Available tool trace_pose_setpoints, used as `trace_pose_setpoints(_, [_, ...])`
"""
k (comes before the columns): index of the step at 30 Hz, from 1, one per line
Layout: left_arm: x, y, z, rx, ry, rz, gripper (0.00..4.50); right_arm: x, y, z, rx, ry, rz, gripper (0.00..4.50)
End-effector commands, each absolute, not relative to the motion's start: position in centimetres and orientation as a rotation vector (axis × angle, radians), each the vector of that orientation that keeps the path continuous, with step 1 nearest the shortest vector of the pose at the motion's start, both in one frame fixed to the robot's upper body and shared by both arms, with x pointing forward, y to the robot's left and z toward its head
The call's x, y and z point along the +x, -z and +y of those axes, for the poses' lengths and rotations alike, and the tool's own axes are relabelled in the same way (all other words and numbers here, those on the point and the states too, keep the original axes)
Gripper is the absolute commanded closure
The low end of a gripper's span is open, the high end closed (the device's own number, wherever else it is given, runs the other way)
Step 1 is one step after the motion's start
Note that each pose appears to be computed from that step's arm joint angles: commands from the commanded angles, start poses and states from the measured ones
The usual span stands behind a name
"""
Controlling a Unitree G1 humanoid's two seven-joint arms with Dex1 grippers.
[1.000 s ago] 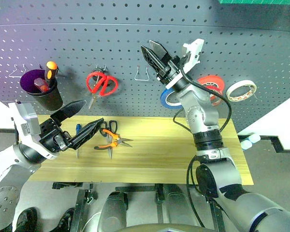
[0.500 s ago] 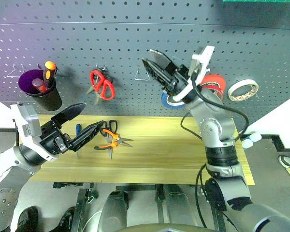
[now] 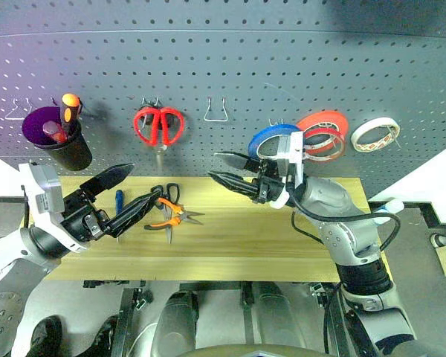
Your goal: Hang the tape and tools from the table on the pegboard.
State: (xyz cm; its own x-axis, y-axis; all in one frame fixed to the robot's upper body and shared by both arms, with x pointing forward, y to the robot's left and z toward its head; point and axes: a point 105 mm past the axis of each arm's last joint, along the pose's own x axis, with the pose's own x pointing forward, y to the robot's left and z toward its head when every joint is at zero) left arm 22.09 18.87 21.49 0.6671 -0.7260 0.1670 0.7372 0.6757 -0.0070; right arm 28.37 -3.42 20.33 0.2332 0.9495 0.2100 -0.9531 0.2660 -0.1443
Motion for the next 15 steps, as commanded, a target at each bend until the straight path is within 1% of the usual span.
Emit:
trace_pose_setpoints(1, [21.5,-22.4,18.6,-0.054,0.836,-0.182,0.0,27.8,-18.3,-2.6,-0.126,-1.346,-0.267,2.52])
trace_pose_setpoints(2, [21.4,-22.4,18.5,-0.053,0.836,-0.179,0.0,28.2,-17.6,-2.4,-0.121,-1.342,-0.244,2.52])
trace_pose_setpoints(4, [21.2,-22.3,18.4,-0.05,0.835,-0.173,0.0,28.5,-15.4,-1.5,-0.258,-1.346,-0.233,2.52])
trace_pose_setpoints(6, [21.1,-22.3,18.4,-0.048,0.831,-0.171,0.0,29.0,-14.2,-0.7,-0.289,-1.333,-0.225,2.52])
trace_pose_setpoints(7, [21.0,-22.3,18.4,-0.048,0.829,-0.17,0.0,29.3,-14.0,-0.4,-0.275,-1.324,-0.225,2.52])
trace_pose_setpoints(9, [20.9,-22.2,18.5,-0.05,0.82,-0.164,0.0,29.6,-13.2,0.7,-0.346,-1.323,-0.248,2.52])
trace_pose_setpoints(12, [20.6,-22.0,18.6,-0.051,0.807,-0.153,0.0,30.0,-13.0,2.1,-0.403,-1.316,-0.296,2.52])
trace_pose_setpoints(15, [20.2,-21.9,18.8,-0.049,0.799,-0.143,0.0,30.4,-12.6,3.1,-0.412,-1.316,-0.3,2.52])
